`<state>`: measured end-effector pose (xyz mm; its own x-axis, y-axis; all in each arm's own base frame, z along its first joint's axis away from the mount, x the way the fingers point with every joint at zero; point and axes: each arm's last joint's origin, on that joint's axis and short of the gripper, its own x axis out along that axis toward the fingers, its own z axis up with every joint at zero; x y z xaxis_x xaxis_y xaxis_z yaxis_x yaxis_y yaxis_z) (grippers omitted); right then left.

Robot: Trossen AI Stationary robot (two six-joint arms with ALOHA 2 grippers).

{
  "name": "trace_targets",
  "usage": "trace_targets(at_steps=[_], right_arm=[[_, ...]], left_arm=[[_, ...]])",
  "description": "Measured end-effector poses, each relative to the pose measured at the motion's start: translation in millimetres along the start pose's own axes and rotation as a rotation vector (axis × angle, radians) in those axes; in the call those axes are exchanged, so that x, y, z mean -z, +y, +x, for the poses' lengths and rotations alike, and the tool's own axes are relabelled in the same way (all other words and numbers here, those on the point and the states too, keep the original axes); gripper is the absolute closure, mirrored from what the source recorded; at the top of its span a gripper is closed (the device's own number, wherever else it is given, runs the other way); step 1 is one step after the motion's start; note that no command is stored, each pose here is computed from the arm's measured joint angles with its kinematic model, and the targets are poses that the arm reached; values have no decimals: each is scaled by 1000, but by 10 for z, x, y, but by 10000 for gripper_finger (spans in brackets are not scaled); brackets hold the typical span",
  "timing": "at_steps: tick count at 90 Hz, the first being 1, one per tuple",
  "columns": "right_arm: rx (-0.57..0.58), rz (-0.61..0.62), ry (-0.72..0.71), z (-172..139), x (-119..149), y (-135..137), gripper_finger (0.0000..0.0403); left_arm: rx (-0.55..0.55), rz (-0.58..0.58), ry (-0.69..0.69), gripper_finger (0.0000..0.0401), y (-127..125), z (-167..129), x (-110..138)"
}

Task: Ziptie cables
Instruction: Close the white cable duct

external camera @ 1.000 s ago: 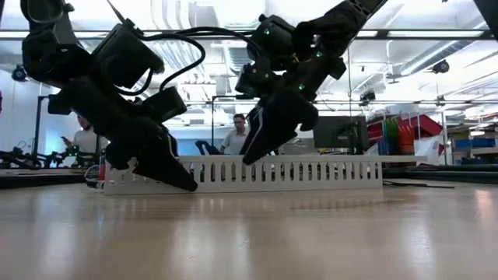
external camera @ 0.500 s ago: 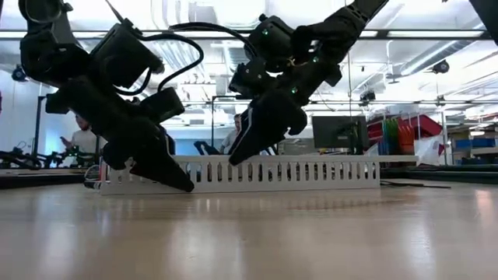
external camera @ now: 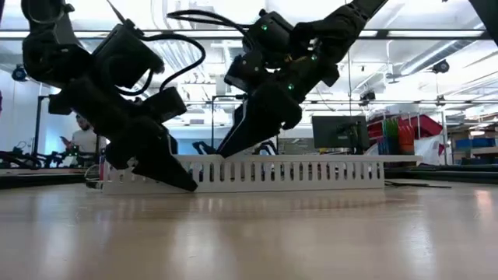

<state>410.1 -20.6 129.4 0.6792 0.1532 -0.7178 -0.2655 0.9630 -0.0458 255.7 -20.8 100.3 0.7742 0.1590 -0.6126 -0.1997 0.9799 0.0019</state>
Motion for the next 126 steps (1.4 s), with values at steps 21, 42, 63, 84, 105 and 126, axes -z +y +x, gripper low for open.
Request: trace_targets(at_steps=[21, 42, 63, 84, 105, 126], right_arm=[[11, 16, 34, -88, 7, -42, 100], [19, 33, 58, -169, 36, -79, 119], [21, 51, 58, -180, 51, -80, 128], [23, 85, 52, -175, 50, -81, 118], [24, 77, 56, -171, 74, -91, 108], [41, 52, -1, -163, 26, -112, 116]], left_arm=[[2, 11, 24, 123, 32, -202, -92], [48, 4, 58, 97, 55, -498, -217], [38, -36, 129, 88, 61, -682, -74], [24, -32, 134, 87, 76, -630, 98], [11, -62, 4, 90, 6, -579, 285], [-25, -48, -102, 90, -73, -550, 476]])
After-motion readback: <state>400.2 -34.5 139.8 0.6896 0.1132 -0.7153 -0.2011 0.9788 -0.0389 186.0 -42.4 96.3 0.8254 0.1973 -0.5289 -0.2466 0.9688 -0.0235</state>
